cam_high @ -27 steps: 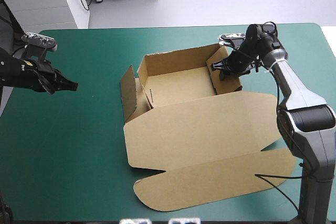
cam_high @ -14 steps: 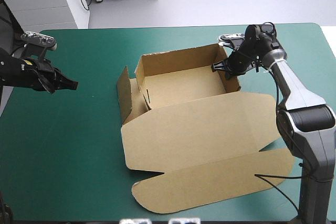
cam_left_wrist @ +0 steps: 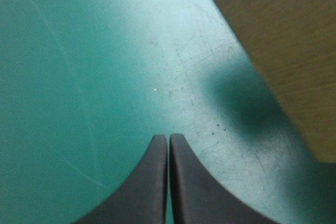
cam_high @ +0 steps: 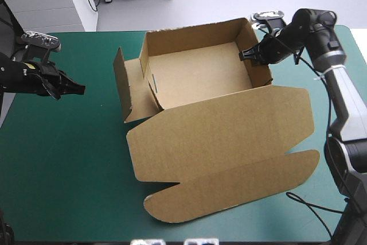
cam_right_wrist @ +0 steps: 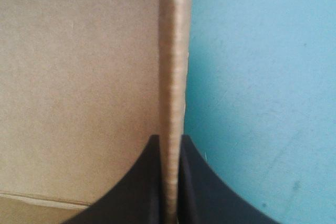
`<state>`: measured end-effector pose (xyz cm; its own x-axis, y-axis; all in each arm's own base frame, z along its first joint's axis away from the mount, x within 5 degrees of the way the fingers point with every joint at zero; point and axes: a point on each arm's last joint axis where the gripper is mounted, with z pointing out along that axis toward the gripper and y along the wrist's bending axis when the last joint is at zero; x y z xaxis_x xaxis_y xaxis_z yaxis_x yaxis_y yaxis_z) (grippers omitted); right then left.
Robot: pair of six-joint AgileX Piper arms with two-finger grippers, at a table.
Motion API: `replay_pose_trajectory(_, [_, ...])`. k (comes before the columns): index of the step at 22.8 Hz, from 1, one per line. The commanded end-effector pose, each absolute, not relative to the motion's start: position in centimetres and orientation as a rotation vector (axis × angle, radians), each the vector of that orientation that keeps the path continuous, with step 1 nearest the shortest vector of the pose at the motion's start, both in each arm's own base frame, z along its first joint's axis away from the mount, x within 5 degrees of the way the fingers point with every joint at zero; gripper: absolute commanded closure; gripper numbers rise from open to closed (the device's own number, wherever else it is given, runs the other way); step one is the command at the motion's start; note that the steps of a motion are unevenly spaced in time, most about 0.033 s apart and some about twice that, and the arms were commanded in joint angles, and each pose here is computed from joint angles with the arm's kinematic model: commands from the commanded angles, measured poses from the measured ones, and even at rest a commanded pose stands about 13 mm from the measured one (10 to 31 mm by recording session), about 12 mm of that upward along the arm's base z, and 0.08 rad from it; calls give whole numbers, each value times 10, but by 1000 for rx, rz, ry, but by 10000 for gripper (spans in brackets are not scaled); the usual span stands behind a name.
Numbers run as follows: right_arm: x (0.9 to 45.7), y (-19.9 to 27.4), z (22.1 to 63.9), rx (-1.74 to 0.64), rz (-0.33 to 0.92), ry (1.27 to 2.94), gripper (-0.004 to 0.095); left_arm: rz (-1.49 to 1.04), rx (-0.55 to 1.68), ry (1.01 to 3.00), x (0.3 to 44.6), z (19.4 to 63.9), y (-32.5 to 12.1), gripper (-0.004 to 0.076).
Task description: Fold the box
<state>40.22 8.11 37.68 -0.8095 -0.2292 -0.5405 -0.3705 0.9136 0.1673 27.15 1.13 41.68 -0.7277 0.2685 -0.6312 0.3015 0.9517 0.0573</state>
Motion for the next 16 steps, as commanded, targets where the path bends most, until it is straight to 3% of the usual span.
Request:
replay_pose_trajectory(1, [356,64,449,-397,406,2349,927,-29,347,2336,266,434,12,731])
replay_pose_trajectory(8, [285,43,494,-418,406,2199,927,-52,233,2264,283,402,15,731])
replay_pose_trajectory(11, [272,43,499,-423,403,2179,927,-196,152,2204,288,393,8,731])
replay_pose_trajectory(16, [262,42,506,-421,399,2155,927,-430,231,2171,288,387,-9,731])
